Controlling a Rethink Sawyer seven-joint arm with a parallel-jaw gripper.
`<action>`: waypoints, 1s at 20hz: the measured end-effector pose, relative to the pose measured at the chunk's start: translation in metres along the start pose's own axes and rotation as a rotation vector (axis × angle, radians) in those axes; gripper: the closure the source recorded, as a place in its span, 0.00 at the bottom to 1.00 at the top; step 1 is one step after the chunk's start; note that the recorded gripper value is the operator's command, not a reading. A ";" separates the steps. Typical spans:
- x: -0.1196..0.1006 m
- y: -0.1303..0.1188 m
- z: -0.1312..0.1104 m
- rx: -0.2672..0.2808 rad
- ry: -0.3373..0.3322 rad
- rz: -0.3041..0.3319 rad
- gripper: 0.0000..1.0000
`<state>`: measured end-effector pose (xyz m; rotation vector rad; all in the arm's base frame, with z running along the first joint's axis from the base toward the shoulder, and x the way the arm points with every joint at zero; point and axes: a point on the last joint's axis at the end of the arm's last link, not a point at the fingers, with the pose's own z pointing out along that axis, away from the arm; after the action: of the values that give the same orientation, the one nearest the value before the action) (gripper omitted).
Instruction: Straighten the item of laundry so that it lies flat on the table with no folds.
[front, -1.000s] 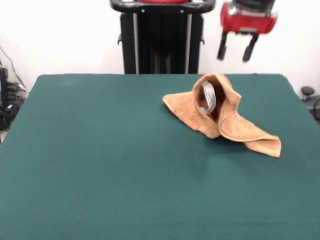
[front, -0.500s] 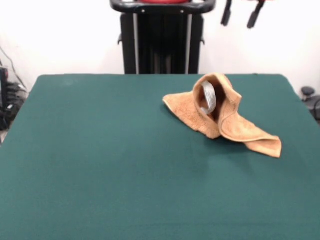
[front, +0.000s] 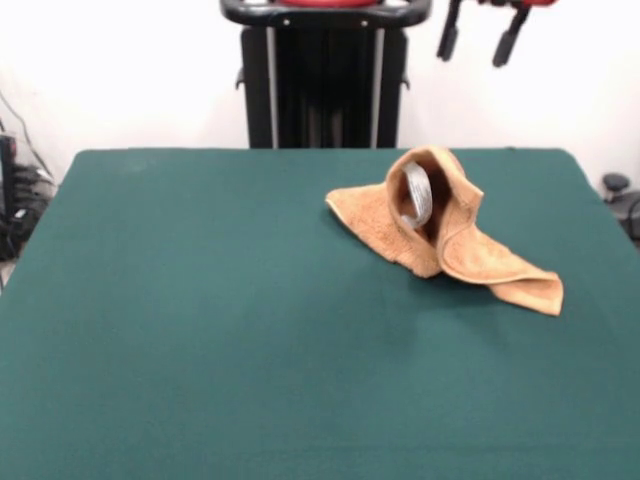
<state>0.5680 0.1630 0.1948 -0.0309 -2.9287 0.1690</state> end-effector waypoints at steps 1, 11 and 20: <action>-0.005 -0.001 0.001 0.000 -0.002 0.003 0.00; -0.058 -0.011 0.040 0.004 0.013 0.023 0.00; -0.098 -0.016 0.077 0.011 0.067 0.034 0.00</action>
<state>0.6474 0.1350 0.1020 -0.0832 -2.8612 0.1853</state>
